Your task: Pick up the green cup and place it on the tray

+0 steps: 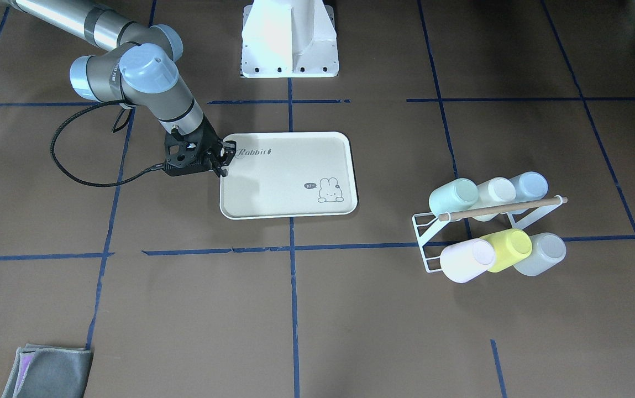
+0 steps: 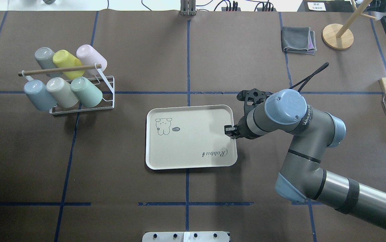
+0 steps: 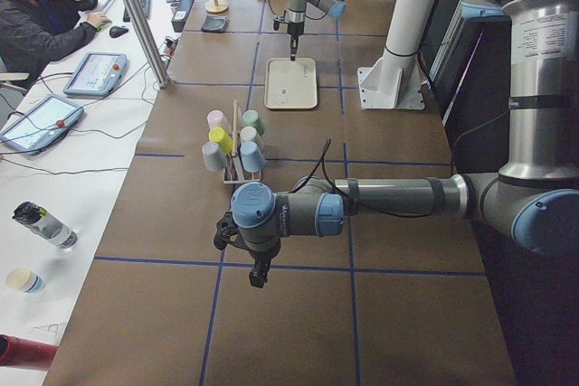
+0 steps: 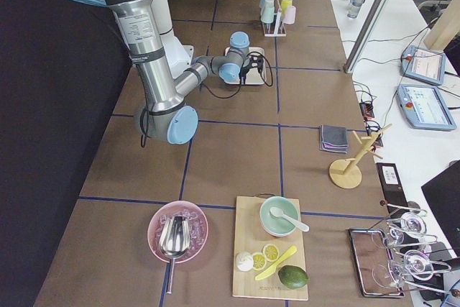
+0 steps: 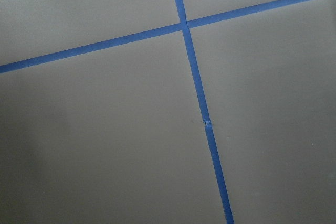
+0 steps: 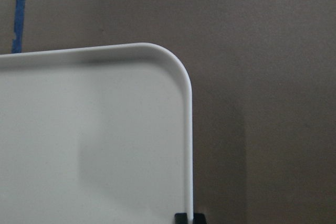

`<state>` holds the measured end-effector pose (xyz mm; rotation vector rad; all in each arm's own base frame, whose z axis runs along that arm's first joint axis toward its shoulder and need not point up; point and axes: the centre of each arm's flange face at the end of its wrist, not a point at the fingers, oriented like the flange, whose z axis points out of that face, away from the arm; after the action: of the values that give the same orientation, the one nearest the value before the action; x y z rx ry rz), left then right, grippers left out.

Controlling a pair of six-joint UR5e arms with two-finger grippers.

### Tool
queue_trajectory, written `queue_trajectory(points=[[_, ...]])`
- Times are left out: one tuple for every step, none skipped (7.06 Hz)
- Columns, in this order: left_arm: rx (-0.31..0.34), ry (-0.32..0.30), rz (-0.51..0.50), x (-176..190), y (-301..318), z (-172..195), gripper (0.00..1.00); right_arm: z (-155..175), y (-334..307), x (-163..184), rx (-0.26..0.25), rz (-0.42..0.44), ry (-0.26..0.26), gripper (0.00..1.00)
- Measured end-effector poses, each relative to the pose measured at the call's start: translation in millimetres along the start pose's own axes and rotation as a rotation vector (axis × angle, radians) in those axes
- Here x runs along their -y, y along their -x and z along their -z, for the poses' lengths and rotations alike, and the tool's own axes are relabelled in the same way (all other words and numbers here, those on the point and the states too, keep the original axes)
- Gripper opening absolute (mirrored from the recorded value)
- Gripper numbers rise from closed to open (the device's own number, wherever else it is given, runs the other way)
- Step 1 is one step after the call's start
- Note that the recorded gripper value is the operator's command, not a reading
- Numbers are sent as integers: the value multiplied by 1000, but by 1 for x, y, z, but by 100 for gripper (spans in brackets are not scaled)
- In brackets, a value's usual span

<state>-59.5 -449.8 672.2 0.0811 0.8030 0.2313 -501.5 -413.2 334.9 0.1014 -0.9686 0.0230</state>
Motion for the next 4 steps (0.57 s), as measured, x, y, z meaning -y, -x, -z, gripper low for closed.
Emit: queue_trajectory(points=[[0,1,-1,0,0,0,100,-1,-3,-1,-4,-1,-1,2],[0,1,-2,0,-1,-1,100,-2,-5,-3,-9,0,-2,19],[0,1,-2,0,-1,-1,100,-4,-5,-4,-11,1,-1,54],[0,1,-3,0,-1,-1,100,-5,-5,-6,-12,0,1,92]])
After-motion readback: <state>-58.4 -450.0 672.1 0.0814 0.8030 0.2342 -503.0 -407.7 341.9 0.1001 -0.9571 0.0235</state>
